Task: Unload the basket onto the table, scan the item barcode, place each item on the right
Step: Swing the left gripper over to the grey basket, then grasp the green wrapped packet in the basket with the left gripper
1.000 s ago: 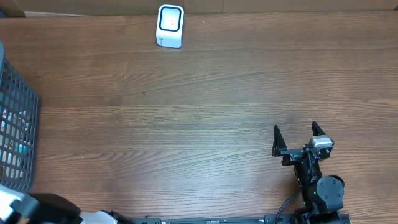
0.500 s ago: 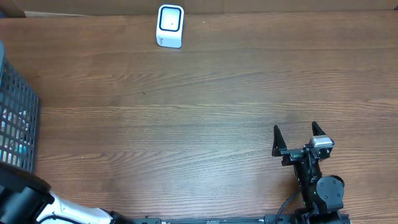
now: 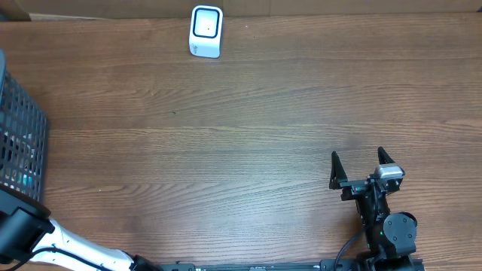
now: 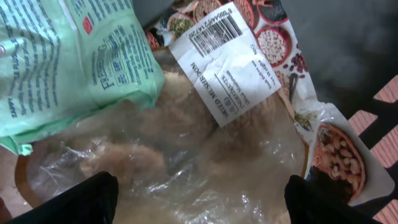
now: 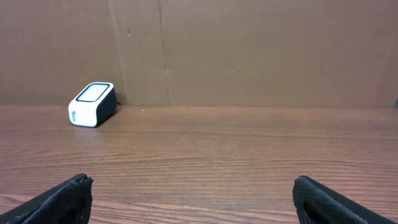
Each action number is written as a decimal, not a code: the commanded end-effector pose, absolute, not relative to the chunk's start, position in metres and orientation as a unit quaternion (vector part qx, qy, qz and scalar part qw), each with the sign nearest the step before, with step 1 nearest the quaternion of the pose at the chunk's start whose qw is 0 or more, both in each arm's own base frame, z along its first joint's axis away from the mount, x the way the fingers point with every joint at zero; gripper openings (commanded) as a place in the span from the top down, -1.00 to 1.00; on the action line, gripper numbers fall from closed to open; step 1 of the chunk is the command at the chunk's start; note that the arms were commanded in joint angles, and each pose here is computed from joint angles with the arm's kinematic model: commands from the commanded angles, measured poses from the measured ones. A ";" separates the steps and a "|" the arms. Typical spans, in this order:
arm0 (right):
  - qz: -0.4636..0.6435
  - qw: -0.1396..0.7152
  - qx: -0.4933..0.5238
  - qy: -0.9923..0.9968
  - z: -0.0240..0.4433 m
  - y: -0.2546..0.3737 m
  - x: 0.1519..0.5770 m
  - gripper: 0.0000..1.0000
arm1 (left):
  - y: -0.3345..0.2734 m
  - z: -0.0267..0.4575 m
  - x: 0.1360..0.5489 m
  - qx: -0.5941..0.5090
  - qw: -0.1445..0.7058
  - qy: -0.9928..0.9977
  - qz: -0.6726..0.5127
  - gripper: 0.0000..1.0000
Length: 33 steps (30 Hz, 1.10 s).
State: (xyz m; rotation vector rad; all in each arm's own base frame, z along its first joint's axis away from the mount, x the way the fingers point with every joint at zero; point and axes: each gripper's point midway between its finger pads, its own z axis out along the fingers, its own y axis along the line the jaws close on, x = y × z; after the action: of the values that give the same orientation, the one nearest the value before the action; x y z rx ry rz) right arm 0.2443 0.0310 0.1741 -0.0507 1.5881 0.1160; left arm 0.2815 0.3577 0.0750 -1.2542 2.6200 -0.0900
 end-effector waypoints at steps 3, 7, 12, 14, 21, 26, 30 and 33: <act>0.052 0.700 -0.026 0.712 0.172 0.032 0.244 -1.00 | 0.341 0.069 0.283 -0.413 0.096 0.904 -0.051 -0.68; 0.052 0.700 -0.026 0.712 0.172 0.032 0.244 -1.00 | 0.334 0.068 0.282 -0.409 0.083 0.907 -0.053 -0.75; 0.052 0.700 -0.026 0.712 0.172 0.032 0.244 -1.00 | 0.333 0.059 0.281 -0.387 0.065 0.919 -0.044 -0.79; 0.052 0.700 -0.026 0.712 0.172 0.032 0.244 -1.00 | 0.331 0.047 0.281 -0.381 0.053 0.922 -0.051 -0.82; 0.052 0.700 -0.026 0.712 0.172 0.032 0.244 -1.00 | 0.336 0.028 0.280 -0.382 0.041 0.922 -0.046 -0.15; 0.052 0.700 -0.026 0.712 0.172 0.032 0.244 -1.00 | 0.339 0.031 0.282 -0.382 0.047 0.922 -0.042 0.92; 0.052 0.700 -0.026 0.712 0.172 0.032 0.244 -1.00 | 0.346 0.047 0.288 -0.381 0.063 0.922 -0.035 0.92; 0.052 0.700 -0.026 0.712 0.172 0.032 0.244 -1.00 | 0.357 0.076 0.296 -0.379 0.092 0.921 -0.018 0.92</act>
State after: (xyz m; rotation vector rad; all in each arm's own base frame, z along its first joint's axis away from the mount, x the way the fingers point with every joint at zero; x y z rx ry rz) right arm 0.2443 0.0309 0.1742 -0.0501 1.5877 0.1160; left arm 0.2834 0.3459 0.0581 -1.1616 2.7755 -0.0852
